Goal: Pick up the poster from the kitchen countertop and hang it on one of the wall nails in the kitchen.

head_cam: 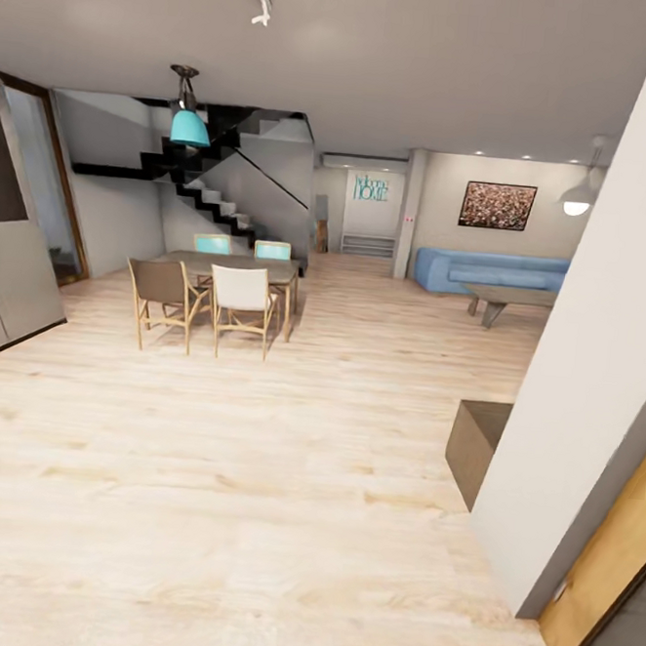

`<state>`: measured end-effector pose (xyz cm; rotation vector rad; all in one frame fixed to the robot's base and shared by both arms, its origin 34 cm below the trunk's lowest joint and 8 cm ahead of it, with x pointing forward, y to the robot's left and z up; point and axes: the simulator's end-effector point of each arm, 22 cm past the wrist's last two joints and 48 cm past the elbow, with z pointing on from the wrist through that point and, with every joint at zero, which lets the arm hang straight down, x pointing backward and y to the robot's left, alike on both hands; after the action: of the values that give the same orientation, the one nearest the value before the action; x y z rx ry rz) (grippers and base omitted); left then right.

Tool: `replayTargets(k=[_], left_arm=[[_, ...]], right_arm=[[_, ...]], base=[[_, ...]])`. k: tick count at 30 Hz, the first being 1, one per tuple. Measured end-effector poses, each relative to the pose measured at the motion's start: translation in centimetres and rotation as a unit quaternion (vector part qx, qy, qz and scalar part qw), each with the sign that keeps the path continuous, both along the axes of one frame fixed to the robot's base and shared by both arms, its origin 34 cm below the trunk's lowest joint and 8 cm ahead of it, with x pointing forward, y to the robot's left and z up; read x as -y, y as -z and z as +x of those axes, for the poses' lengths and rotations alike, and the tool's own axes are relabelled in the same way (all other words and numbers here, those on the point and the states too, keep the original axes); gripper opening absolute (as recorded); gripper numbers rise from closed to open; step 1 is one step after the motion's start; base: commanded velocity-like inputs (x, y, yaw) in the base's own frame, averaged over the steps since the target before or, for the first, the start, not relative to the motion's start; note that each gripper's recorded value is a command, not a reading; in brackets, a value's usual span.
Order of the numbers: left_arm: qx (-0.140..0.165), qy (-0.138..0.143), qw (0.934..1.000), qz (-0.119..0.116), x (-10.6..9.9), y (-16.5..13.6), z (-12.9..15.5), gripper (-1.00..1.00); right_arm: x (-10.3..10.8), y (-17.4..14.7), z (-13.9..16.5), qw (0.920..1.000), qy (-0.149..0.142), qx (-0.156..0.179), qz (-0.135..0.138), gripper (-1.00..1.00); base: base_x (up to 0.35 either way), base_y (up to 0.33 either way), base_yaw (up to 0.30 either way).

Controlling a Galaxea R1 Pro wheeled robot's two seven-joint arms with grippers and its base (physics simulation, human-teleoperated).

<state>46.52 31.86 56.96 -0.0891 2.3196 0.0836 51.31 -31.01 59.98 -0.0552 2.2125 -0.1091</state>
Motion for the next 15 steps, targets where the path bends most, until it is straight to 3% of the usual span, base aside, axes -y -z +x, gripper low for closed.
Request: replayTargets(k=[15], left_arm=[[-0.001, 0.000, 1.0000, 0.000, 0.00, 0.04, -0.04, 1.00]], right_arm=[[-0.09, -0.01, 0.02, 1.0000, 0.000, 0.000, 0.000, 1.00]], base=[[0.000, 0.000, 0.290]])
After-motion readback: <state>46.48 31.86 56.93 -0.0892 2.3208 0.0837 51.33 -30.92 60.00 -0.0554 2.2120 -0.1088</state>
